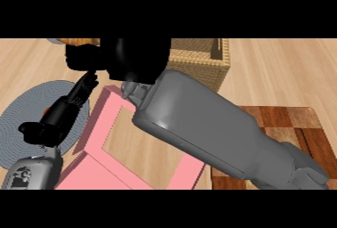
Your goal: Pick the croissant from the cutting board and place it in the basket
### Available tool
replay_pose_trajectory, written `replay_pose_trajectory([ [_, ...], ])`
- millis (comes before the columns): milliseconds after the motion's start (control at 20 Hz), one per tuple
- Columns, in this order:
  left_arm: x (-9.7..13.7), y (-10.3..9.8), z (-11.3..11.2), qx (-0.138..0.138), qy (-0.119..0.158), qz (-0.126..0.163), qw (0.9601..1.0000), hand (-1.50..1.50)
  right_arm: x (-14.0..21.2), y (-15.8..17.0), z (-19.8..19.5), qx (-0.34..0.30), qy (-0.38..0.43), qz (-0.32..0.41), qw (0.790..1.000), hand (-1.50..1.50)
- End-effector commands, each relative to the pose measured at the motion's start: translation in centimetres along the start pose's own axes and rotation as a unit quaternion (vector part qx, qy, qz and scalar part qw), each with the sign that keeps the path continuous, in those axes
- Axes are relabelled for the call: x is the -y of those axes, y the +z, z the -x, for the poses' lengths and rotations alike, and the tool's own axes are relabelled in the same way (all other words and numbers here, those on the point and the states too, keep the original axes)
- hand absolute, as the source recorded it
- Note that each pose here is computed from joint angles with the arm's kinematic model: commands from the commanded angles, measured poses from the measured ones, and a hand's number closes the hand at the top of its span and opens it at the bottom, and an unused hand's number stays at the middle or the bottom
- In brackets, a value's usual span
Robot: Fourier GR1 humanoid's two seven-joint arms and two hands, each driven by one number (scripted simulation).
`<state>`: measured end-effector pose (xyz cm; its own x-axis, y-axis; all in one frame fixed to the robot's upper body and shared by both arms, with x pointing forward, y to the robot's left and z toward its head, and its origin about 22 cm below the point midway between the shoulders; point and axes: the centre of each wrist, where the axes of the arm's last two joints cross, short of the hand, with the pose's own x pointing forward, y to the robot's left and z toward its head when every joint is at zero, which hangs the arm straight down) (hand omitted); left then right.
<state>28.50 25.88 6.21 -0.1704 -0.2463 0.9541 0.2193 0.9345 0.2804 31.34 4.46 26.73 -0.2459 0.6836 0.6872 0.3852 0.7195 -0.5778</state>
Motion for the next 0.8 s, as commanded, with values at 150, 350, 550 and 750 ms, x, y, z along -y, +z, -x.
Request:
replay_pose_trajectory([
  [150,-1.1,0.8,0.9,0.005,-0.005,-0.012,0.9999,0.0,0.5,-5.0,1.3,-0.102,-0.013,0.032,0.994,1.5],
  [350,-0.8,1.1,-0.3,-0.003,0.006,-0.006,1.0,0.0,-0.4,-6.2,3.3,-0.108,-0.002,0.031,0.994,1.5],
  [550,-1.5,0.0,0.5,-0.002,0.002,-0.012,0.9999,0.0,-1.5,-6.2,6.5,-0.124,0.005,0.014,0.992,1.5],
  [750,-0.9,1.3,0.1,0.0,0.0,-0.006,1.0,0.0,-2.1,-6.8,10.4,-0.112,0.006,0.03,0.993,1.5],
])
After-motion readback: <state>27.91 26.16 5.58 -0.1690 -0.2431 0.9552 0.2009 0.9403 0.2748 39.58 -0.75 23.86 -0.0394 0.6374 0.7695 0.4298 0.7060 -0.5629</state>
